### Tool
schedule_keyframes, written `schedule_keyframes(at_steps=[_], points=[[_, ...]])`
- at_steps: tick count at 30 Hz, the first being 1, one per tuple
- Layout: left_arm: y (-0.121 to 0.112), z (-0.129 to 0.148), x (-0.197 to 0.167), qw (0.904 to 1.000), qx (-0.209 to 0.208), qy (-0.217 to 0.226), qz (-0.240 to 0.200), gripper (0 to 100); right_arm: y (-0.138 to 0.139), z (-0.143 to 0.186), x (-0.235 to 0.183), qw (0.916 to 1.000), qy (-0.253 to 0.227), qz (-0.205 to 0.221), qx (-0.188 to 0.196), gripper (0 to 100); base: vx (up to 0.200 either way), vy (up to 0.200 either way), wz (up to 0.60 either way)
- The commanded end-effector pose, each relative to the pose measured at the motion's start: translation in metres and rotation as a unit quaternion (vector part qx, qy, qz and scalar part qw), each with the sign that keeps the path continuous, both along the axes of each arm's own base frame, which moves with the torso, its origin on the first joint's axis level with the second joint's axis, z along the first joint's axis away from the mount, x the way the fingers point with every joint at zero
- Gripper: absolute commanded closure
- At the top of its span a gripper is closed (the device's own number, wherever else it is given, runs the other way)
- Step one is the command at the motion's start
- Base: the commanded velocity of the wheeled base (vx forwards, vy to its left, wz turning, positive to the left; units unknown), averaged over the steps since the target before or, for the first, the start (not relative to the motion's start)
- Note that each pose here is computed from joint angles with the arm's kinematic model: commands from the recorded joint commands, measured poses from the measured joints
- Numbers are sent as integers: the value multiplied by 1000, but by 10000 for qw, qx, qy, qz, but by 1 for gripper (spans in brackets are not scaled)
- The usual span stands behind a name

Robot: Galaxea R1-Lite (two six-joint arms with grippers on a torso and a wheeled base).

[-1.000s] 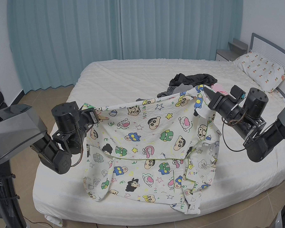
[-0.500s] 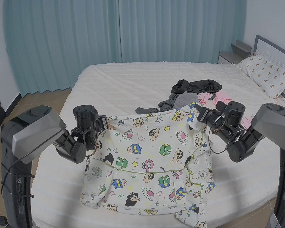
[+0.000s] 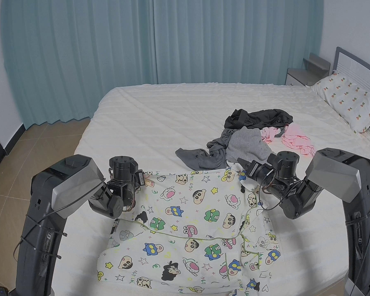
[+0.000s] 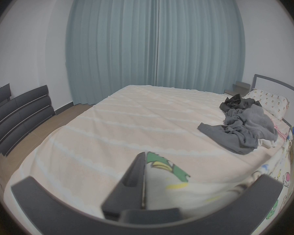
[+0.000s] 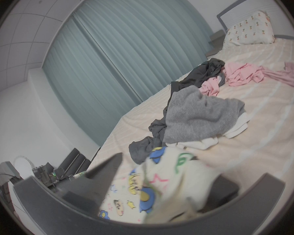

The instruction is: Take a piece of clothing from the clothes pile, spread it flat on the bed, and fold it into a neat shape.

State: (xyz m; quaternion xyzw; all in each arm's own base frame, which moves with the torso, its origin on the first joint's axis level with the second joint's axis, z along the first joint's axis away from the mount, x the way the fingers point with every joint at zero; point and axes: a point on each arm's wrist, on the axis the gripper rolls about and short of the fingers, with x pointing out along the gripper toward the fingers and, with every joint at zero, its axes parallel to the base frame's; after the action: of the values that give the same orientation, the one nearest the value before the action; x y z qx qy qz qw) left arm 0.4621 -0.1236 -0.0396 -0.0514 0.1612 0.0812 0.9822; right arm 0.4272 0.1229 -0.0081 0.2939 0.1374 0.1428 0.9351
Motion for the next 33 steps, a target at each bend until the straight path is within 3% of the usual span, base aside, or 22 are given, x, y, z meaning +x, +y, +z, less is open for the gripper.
schedule_keyframes(at_steps=[1, 5, 9, 11, 12, 13, 16, 20, 22, 23, 24, 25, 29, 30, 32, 33], points=[[-1, -13, 6, 10000, -46, -9, 43, 0, 1, -6, 6, 9991, 111, -50, 394, 0, 0, 0, 0], [-1, -10, 10, 9992, -311, -161, 202, 0, -7, 8, 20, 9920, 127, -308, 1214, 0, 0, 0, 0], [4, -11, 12, 9986, -305, -197, 372, 0, -16, 16, 34, 9837, 322, -586, 1667, 0, 0, 0, 0], [9, -13, 14, 9982, -305, -239, 453, 0, -25, 23, 47, 9715, 717, -933, 2059, 0, 0, 0, 0], [9, -13, 14, 9982, -305, -239, 453, 0, -25, 23, 47, 9715, 717, -933, 2059, 0, 0, 0, 0], [14, -13, 16, 9978, -325, -286, 508, 0, -36, 29, 57, 9594, 879, -1245, 2373, 0, 0, 0, 0], [23, -14, 19, 9972, -324, -304, 607, 0, -51, 37, 67, 9436, 1064, -1528, 2738, 0, 0, 0, 0], [33, -17, 23, 9963, -324, -323, 721, 0, -61, 38, 71, 9340, 1355, -1672, 2853, 0, 0, 0, 0], [37, -18, 24, 9961, -321, -317, 759, 0, -64, 36, 72, 9267, 1601, -1639, 2979, 0, 0, 0, 0], [38, -18, 24, 9960, -321, -317, 774, 0, -63, 35, 71, 9186, 1908, -1538, 3102, 0, 0, 0, 0], [38, -18, 24, 9960, -321, -317, 774, 0, -63, 35, 71, 9186, 1908, -1538, 3102, 0, 0, 0, 0], [40, -18, 25, 9959, -320, -318, 790, 0, -62, 37, 69, 9131, 2066, -1492, 3183, 0, 0, 0, 0], [45, -17, 24, 9955, -320, -299, 846, 0, -62, 36, 65, 9117, 2194, -1488, 3137, 0, 0, 0, 0], [51, -13, 22, 9948, -350, -294, 911, 0, -67, 44, 55, 9181, 2214, -1457, 2945, 0, 0, 0, 0], [52, -10, 21, 9945, -380, -308, 928, 0, -68, 45, 52, 9204, 2226, -1423, 2881, 0, 0, 0, 0], [57, 8, 13, 9918, -656, -370, 1032, 0, -76, 45, 30, 9347, 2373, -1158, 2377, 0, 0, 0, 0]])
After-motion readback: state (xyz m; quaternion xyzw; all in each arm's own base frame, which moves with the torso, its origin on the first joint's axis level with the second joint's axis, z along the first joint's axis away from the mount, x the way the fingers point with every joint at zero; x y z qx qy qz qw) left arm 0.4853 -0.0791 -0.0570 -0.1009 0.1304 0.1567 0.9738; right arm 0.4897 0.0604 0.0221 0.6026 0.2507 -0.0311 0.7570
